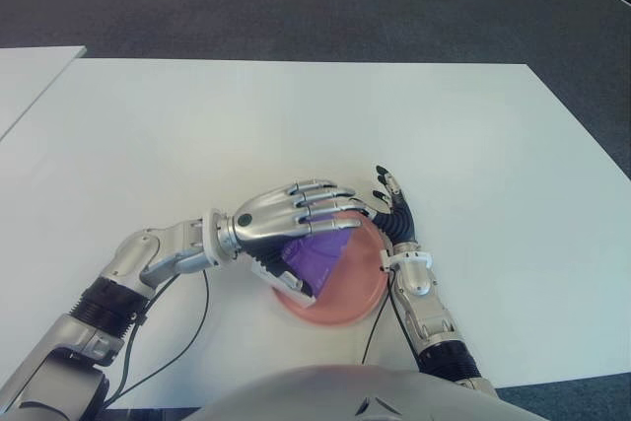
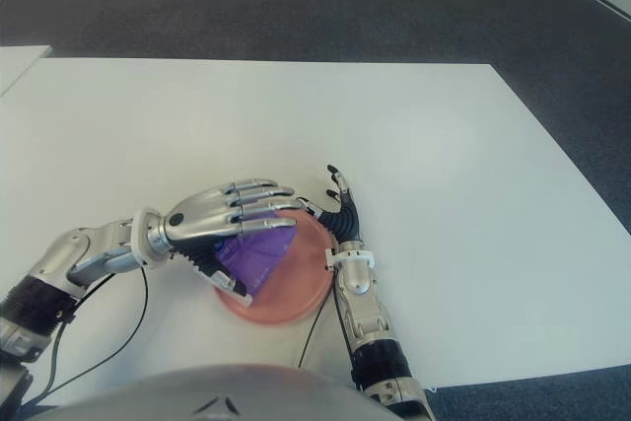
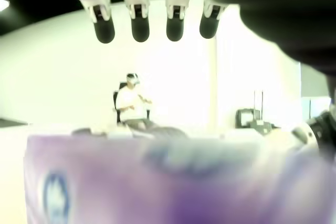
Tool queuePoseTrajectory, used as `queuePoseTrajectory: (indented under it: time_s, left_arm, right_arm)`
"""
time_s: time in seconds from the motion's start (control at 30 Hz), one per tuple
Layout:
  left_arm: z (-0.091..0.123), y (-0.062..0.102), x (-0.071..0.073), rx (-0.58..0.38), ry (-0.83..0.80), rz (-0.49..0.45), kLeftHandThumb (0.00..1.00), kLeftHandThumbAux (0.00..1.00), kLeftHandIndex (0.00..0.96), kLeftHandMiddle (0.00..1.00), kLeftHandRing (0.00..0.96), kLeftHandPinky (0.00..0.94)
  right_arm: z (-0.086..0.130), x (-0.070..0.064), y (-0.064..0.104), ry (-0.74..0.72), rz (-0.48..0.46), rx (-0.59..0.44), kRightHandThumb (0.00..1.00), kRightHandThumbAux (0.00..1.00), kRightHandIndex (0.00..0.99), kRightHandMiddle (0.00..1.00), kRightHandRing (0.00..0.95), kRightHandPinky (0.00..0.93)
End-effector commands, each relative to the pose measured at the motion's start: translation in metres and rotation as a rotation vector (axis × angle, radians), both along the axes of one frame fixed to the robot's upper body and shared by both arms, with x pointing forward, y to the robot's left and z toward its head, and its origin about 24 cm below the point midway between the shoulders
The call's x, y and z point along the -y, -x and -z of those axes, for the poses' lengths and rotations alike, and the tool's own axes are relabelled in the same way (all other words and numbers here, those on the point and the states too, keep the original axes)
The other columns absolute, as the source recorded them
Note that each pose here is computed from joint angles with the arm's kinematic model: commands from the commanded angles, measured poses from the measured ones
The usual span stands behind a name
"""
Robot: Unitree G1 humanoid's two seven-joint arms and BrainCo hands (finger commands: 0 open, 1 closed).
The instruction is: Put the tissue paper into the plate.
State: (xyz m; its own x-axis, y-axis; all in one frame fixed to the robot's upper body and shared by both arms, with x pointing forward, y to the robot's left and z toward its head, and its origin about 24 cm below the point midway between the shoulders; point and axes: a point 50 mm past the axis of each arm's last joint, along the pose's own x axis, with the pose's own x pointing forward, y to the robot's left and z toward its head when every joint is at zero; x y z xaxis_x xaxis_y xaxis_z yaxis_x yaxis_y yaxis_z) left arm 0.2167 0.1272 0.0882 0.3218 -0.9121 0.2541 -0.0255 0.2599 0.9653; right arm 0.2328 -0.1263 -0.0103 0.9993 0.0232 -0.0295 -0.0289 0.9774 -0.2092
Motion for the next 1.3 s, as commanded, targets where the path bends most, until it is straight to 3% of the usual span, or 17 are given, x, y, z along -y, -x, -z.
queuePoseTrajectory:
  time_s: [0.03, 0.2, 0.3, 0.37, 0.57, 0.73, 0.9, 1.3]
  left_arm:
    - [-0.010, -0.013, -0.008, -0.055, 0.144, -0.073, 0.057, 0.349, 0.000, 0.000, 0.000, 0.000]
    - [-0.033, -0.028, -0.020, -0.136, 0.380, -0.097, 0.084, 0.354, 0.000, 0.000, 0.000, 0.000]
    - [-0.036, -0.038, -0.025, -0.268, 0.581, -0.124, 0.095, 0.375, 0.000, 0.000, 0.000, 0.000]
    - [-0.039, -0.043, -0.030, -0.297, 0.645, -0.136, 0.096, 0.384, 0.000, 0.000, 0.000, 0.000]
    - [-0.063, -0.046, -0.056, -0.285, 0.794, -0.238, 0.080, 0.343, 0.000, 0.000, 0.000, 0.000]
    - [-0.063, -0.050, -0.071, -0.286, 0.989, -0.391, 0.080, 0.296, 0.000, 0.000, 0.000, 0.000]
    - [-0.062, -0.054, -0.089, -0.347, 1.109, -0.465, 0.073, 0.305, 0.000, 0.000, 0.000, 0.000]
    - [-0.064, -0.057, -0.092, -0.334, 1.210, -0.469, 0.041, 0.362, 0.000, 0.000, 0.000, 0.000]
  right_arm:
    - [0.024, 0.003, 0.016, -0.050, 0.024, -0.162, 0.070, 0.660, 0.122, 0.056, 0.000, 0.000]
    - [0.027, 0.002, 0.014, -0.131, 0.045, -0.207, 0.084, 0.644, 0.110, 0.058, 0.000, 0.000]
    - [0.028, 0.002, 0.014, -0.177, 0.062, -0.229, 0.088, 0.644, 0.096, 0.061, 0.000, 0.000]
    - [0.028, 0.002, 0.014, -0.190, 0.067, -0.234, 0.090, 0.646, 0.090, 0.063, 0.000, 0.000]
    - [0.027, 0.002, 0.013, -0.212, 0.079, -0.235, 0.093, 0.652, 0.074, 0.064, 0.000, 0.000]
    - [0.025, 0.000, 0.011, -0.204, 0.077, -0.234, 0.097, 0.657, 0.069, 0.057, 0.000, 0.000]
    - [0.027, 0.000, 0.012, -0.203, 0.081, -0.247, 0.102, 0.661, 0.066, 0.058, 0.000, 0.000]
    - [0.026, -0.001, 0.013, -0.196, 0.082, -0.246, 0.114, 0.656, 0.066, 0.064, 0.000, 0.000]
